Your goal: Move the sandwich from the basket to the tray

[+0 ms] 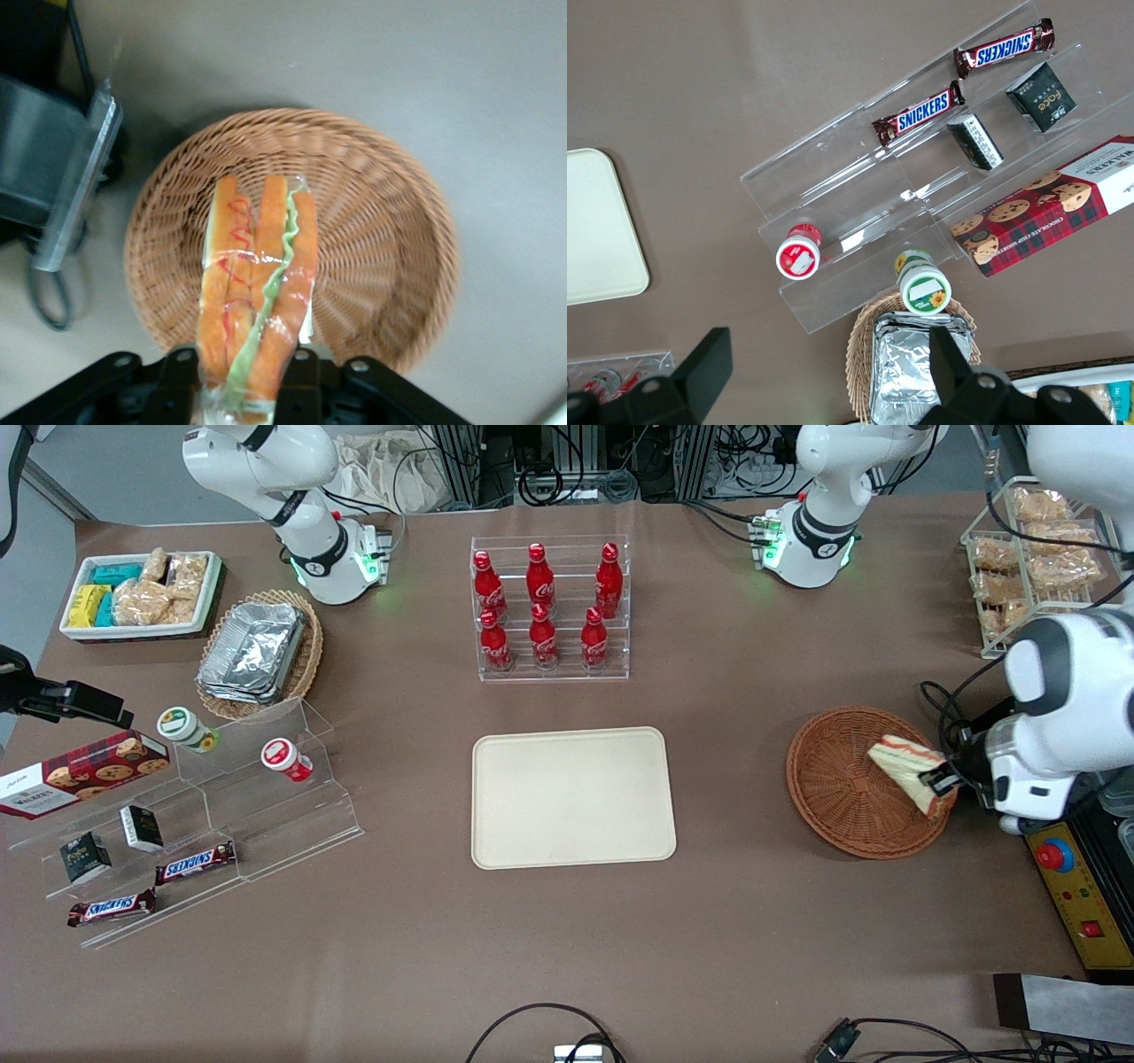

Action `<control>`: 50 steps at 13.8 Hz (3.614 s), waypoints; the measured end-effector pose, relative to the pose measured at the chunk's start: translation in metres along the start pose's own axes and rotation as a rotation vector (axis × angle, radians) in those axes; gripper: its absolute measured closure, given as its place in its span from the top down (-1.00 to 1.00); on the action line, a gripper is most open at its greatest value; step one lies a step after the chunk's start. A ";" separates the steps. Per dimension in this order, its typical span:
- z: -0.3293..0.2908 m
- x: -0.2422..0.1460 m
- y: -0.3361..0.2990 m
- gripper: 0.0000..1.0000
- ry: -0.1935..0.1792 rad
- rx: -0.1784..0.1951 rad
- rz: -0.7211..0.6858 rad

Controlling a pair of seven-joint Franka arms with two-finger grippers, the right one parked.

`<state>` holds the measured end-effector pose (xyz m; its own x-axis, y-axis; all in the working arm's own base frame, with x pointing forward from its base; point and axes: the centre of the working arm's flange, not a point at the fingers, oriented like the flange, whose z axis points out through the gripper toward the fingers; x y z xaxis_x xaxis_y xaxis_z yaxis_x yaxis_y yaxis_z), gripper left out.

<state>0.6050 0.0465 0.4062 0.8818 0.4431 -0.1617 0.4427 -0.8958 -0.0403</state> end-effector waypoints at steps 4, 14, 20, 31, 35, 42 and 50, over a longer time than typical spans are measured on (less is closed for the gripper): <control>-0.106 -0.040 0.085 -0.59 0.044 0.069 0.239; 0.051 -0.223 0.403 -0.59 0.026 0.114 0.555; 0.166 -0.212 0.424 -0.59 0.072 0.036 0.556; 0.201 -0.204 0.410 -0.59 0.029 0.077 0.448; 0.169 -0.201 0.402 0.14 0.030 0.090 0.436; 0.023 -0.185 0.340 1.00 0.049 0.113 0.431; -0.058 -0.180 0.187 1.00 0.046 0.092 0.527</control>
<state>0.5388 -0.1986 0.4846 0.9878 -0.0681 -0.1400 -0.0761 -0.9957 -0.0525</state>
